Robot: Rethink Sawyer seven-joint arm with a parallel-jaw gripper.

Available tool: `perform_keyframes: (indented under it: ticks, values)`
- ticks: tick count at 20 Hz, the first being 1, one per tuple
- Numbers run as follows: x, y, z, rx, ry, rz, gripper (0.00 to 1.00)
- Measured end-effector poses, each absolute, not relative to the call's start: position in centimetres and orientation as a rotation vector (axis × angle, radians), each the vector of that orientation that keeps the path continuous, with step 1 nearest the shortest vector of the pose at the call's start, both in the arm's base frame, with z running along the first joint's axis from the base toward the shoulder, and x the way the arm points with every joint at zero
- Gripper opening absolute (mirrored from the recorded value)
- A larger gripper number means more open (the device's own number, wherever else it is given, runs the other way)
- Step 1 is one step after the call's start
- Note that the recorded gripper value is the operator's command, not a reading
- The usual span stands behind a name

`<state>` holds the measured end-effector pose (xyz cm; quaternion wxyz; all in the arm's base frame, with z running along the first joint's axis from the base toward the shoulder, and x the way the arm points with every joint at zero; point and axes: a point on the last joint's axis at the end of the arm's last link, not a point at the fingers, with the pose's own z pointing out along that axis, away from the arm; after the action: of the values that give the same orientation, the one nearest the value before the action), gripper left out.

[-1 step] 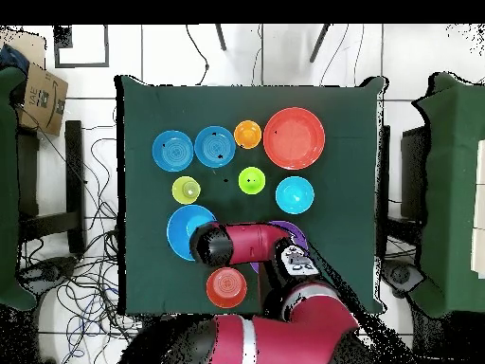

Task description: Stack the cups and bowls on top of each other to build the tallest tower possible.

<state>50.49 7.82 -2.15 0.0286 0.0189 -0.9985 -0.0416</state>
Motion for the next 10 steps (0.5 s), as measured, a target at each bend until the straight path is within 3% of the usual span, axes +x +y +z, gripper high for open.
perform_keyframes:
  ticks: [10]
  values:
    - [52.1, 8.0, 2.6, -0.062, -2.949, -0.286, 0.00]
